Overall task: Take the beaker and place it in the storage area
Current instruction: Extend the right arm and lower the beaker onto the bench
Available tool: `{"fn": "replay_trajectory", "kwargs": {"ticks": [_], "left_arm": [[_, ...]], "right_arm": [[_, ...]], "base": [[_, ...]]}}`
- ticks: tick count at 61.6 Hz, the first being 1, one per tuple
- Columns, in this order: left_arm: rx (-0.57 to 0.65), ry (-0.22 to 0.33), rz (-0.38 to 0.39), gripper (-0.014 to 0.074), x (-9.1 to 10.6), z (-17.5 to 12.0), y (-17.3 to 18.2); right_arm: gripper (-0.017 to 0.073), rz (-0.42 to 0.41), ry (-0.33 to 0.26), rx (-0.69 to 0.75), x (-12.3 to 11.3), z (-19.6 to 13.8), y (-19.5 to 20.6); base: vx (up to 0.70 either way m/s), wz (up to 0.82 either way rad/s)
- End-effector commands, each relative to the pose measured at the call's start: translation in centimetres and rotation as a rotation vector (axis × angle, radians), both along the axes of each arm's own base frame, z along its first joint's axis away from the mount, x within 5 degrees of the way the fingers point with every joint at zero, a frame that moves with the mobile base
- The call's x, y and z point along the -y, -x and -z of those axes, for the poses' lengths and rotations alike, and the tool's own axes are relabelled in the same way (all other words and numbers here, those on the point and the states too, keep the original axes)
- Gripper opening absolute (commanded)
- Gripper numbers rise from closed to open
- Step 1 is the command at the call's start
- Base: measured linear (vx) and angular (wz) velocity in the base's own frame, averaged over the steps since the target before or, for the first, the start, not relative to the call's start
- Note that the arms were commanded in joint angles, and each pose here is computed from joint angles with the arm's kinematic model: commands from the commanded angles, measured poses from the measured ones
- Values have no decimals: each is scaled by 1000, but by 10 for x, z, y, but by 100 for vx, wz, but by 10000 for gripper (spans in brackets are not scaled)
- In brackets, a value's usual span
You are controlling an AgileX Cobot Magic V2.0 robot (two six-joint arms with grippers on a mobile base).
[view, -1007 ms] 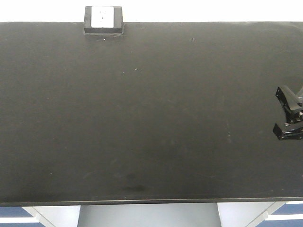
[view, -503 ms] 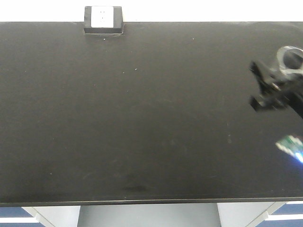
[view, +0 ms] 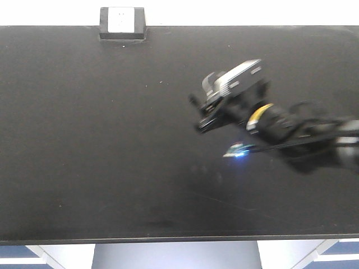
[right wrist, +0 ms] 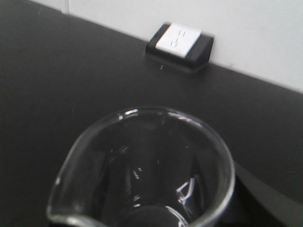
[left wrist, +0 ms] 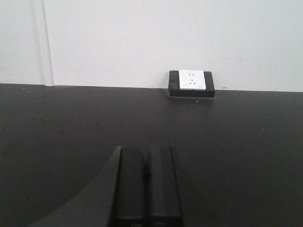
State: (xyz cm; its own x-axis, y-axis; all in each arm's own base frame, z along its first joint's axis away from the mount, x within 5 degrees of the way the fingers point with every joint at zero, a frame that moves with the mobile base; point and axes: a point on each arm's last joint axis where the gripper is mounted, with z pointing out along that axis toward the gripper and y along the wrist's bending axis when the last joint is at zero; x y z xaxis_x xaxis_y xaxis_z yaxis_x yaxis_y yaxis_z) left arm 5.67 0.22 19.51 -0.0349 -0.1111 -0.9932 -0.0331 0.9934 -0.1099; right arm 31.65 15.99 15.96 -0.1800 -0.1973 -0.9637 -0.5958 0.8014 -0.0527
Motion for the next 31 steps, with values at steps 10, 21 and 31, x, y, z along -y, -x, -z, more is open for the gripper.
{"fn": "replay_trajectory", "kwargs": {"ticks": [10, 21, 31], "left_arm": [[81, 10, 19, -8, 2, -1, 1], [81, 10, 19, -8, 2, -1, 1], [81, 10, 19, -8, 2, -1, 1]], "right_arm": [[-4, -61, -23, 138, -38, 27, -10], [-3, -45, -57, 130, -47, 52, -11], [1, -35, -78, 136, -46, 68, -10]], "base": [[0, 0], [0, 0], [0, 0]]}}
